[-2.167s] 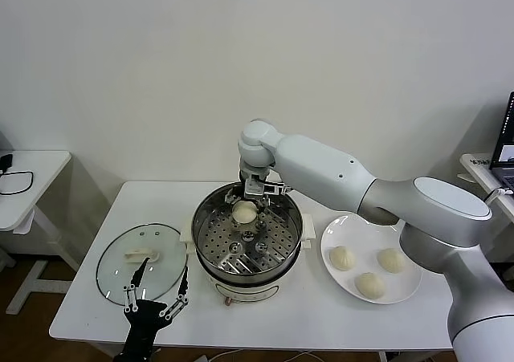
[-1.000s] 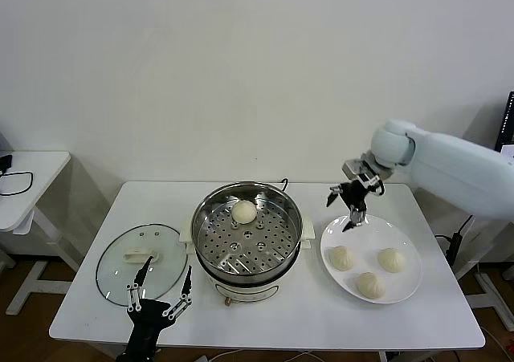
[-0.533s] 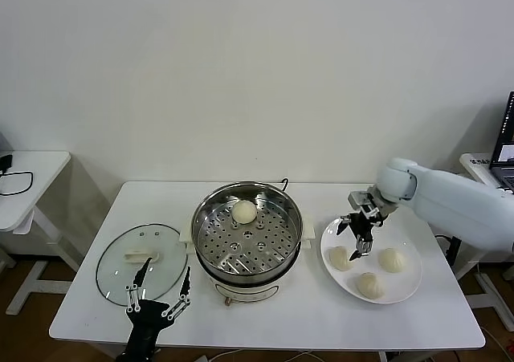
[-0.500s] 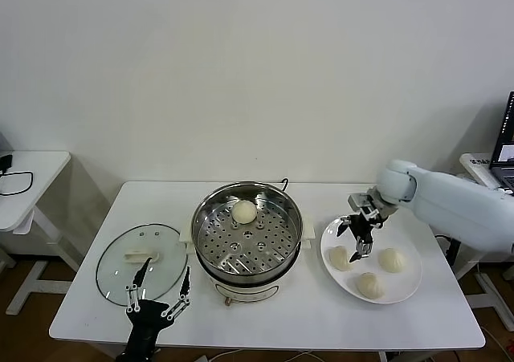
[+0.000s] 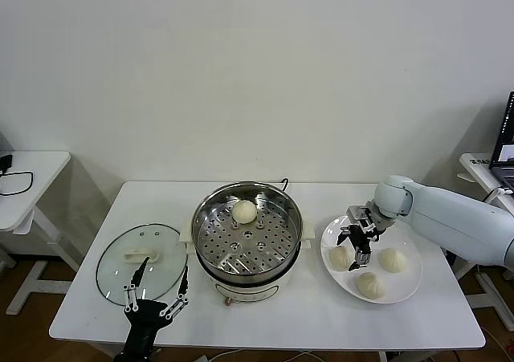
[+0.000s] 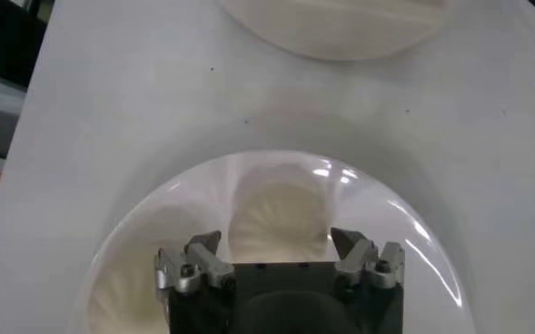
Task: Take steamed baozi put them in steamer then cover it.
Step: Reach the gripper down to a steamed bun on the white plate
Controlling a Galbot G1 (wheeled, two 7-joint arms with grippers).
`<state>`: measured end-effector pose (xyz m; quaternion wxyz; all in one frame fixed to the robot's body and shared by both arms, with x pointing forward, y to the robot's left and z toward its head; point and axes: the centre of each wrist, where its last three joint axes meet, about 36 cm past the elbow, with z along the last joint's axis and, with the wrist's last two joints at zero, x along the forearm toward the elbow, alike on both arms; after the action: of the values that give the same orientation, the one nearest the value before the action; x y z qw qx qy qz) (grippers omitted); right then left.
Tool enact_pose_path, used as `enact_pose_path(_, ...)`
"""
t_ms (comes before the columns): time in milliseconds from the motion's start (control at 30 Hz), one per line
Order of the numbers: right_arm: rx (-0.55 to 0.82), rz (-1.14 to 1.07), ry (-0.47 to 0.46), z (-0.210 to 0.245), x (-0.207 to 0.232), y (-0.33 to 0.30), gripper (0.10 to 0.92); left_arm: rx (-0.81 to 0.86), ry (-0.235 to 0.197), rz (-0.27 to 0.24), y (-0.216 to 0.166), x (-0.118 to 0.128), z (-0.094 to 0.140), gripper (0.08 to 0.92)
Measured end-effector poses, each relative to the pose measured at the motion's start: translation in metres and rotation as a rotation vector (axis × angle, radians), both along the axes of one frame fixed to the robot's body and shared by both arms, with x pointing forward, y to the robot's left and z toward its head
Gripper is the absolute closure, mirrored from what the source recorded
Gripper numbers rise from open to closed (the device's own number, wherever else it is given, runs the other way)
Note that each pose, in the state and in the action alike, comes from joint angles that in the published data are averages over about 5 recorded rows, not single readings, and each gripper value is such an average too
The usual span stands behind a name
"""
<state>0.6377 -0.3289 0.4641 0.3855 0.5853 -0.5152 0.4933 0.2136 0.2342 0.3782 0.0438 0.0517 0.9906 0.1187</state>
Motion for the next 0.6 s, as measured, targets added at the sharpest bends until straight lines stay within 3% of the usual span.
enact_pose_path(267,0.000,0.000,-0.011,-0.004,-0.002,0.000,0.307,0.001,-0.001,0.003,0.001,0.000,0.000,0.177)
enact_pose_path(600,-0.007,0.018,-0.029,0.017,-0.001,-0.002,0.347,-0.003,-0.008,0.000,0.000,0.003,0.000,0.177)
